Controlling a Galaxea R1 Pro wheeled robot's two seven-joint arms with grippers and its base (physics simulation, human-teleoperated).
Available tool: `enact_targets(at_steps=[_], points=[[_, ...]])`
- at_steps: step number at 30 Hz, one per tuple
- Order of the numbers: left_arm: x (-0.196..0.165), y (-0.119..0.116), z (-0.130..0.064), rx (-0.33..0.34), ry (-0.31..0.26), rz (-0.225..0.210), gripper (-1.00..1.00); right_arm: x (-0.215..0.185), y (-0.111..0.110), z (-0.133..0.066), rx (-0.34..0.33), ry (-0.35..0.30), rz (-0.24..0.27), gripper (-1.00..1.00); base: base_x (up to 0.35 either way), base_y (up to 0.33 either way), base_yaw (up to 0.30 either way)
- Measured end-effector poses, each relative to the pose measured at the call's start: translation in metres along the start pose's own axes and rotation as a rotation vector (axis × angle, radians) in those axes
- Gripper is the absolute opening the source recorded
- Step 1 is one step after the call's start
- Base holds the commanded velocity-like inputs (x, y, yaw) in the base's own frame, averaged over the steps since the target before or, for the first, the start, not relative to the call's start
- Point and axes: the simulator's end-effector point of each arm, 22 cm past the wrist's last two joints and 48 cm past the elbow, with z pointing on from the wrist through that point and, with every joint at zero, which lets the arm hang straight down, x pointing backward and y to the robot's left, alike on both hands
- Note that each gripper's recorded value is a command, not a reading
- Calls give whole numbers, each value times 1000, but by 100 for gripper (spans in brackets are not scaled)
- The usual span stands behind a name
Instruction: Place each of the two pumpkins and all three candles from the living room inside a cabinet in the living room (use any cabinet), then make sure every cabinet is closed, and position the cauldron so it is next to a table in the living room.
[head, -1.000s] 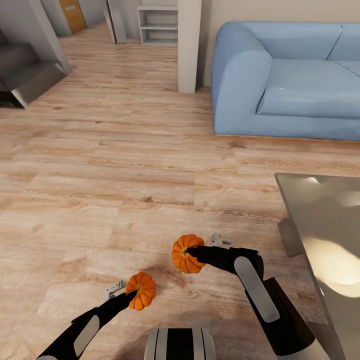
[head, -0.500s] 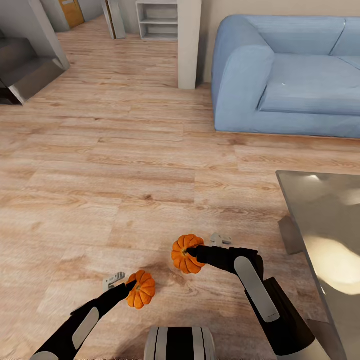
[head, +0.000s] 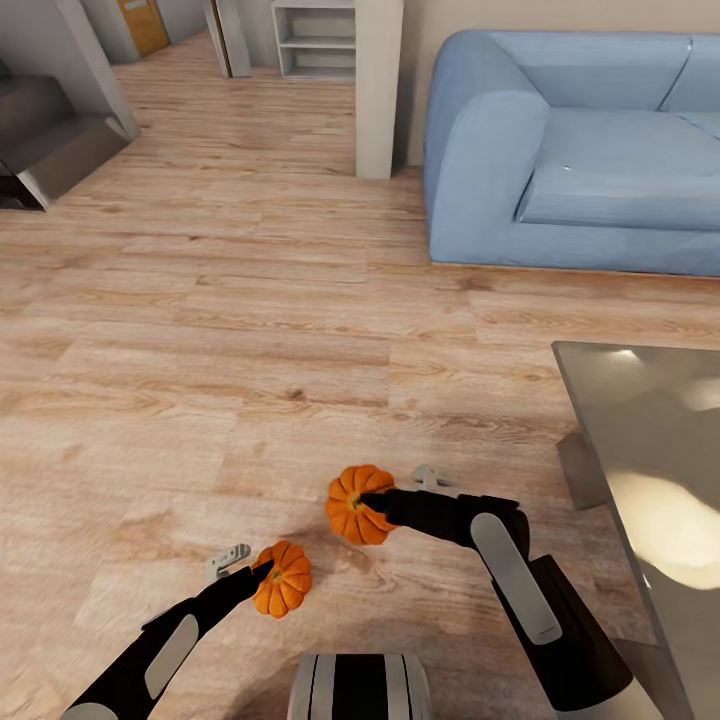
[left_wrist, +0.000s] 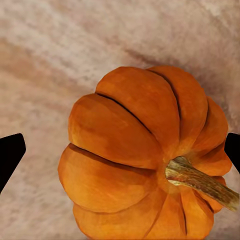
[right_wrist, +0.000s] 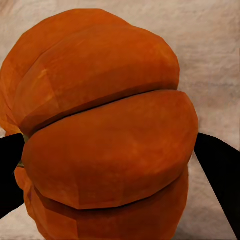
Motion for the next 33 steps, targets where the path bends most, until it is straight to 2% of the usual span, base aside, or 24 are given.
enact_targets(at_steps=[6,8,10,11,15,33], points=[[0,0,0,1,0,0,100,5,39,-4,-184,25,0,-100,0,0,0],[0,0,0,0,0,0,100,6,63,-11,-302,39,30,-100,0,0,0],[0,0,0,0,0,0,100,-2,87,-26,-444,27,79,-100,0,0,0],[0,0,0,1,0,0,100,-7,94,-32,-494,18,101,-100,0,0,0],[4,1,2,-2,7,-3,100,-12,86,-37,-523,7,119,-100,0,0,0],[24,15,11,-21,45,-14,100,-2,71,-23,-521,33,157,-100,0,0,0]])
